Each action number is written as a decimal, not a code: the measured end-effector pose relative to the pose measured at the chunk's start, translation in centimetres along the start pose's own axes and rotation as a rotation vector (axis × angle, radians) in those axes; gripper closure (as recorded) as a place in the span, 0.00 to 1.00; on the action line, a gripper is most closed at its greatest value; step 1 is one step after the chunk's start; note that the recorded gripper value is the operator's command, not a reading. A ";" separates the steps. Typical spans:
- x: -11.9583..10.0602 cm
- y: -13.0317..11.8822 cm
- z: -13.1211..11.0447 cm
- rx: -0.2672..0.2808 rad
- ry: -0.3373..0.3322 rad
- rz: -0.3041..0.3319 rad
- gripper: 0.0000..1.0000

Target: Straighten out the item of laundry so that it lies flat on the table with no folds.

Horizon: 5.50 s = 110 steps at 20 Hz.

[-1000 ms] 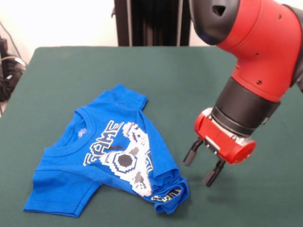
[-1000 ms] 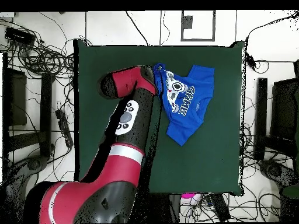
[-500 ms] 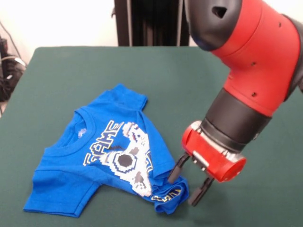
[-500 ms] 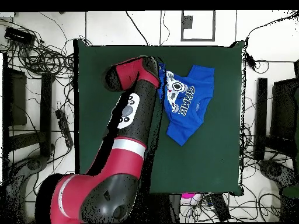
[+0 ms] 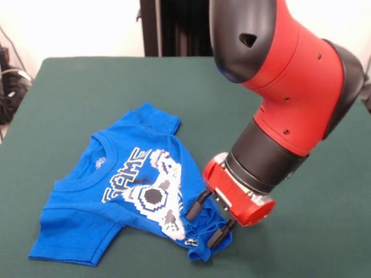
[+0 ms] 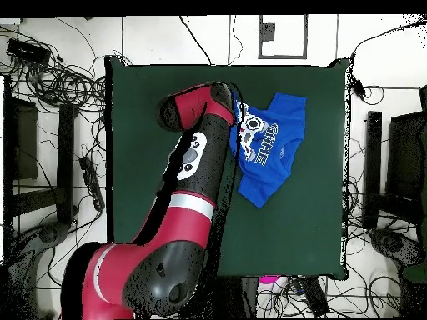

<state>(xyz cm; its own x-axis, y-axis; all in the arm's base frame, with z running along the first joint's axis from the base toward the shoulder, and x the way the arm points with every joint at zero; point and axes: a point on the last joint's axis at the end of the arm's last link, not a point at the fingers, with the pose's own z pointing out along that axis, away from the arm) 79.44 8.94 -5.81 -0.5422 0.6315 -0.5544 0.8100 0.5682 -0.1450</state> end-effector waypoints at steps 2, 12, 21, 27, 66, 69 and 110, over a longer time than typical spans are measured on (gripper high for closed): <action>0.0 -0.1 0.0 0.003 0.001 0.001 0.00; -1.2 0.1 -1.3 0.002 0.001 0.018 0.00; -2.0 -1.3 -3.8 0.155 0.078 0.051 0.00; -1.6 -2.4 -4.6 0.285 0.151 0.060 0.00; 0.0 2.0 -4.1 0.023 0.178 0.093 0.00; 0.3 2.1 -4.1 0.017 0.184 0.094 0.00; 2.8 0.4 -2.7 -0.148 0.025 -0.029 0.00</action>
<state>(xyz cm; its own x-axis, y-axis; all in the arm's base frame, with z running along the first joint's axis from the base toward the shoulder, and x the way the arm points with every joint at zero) 77.68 12.39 -5.24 -0.5719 0.6257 -0.5305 0.7533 0.6566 -0.0375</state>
